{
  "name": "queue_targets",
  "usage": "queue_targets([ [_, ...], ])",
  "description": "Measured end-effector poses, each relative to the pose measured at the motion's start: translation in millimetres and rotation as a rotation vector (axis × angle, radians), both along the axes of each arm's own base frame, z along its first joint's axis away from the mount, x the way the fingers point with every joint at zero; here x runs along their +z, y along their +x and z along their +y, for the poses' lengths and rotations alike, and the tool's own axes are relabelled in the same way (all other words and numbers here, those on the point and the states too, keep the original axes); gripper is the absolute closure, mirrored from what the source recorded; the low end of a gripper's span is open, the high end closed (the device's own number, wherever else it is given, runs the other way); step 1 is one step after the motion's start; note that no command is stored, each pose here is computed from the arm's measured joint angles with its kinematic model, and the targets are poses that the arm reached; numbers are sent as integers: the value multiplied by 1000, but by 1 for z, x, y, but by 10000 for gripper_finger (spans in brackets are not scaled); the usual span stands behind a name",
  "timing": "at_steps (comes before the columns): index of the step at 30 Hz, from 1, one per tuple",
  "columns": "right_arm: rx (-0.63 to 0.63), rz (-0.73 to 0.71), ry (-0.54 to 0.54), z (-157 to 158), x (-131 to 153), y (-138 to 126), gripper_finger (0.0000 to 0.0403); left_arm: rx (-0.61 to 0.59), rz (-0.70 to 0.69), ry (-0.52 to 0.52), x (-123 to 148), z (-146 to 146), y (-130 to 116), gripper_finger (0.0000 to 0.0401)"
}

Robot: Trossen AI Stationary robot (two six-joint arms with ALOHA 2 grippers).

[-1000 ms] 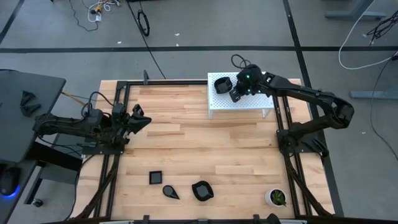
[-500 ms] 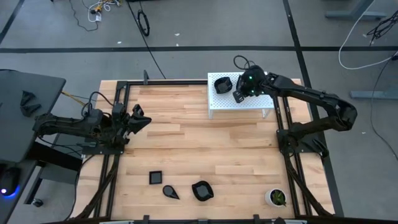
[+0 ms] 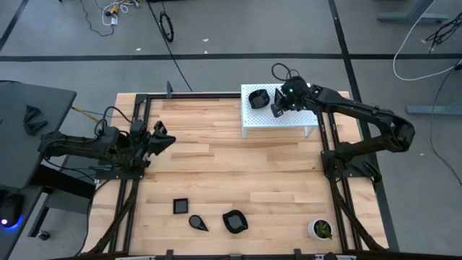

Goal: Pick & Place Mini shaped plates
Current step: Stack the drop shaped plate on top of the drop shaped plates on the shelf, then stack the square plate on top of the square plates on the shelf

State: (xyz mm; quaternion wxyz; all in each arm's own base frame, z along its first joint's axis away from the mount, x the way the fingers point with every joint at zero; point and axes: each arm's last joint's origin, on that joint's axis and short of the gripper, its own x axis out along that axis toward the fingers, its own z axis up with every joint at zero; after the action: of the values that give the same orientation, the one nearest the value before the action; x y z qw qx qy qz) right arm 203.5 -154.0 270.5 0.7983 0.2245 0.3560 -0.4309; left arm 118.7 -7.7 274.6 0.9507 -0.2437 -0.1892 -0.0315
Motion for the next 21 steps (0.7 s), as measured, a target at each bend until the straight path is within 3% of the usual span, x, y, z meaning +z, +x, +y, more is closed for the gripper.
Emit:
queue_targets([
  [14,-81,9,29,-1,-5,-1,399,0,0,0,0,0,0,360],
  [21,-37,-86,-65,10,16,-2,396,0,0,0,0,0,0,360],
])
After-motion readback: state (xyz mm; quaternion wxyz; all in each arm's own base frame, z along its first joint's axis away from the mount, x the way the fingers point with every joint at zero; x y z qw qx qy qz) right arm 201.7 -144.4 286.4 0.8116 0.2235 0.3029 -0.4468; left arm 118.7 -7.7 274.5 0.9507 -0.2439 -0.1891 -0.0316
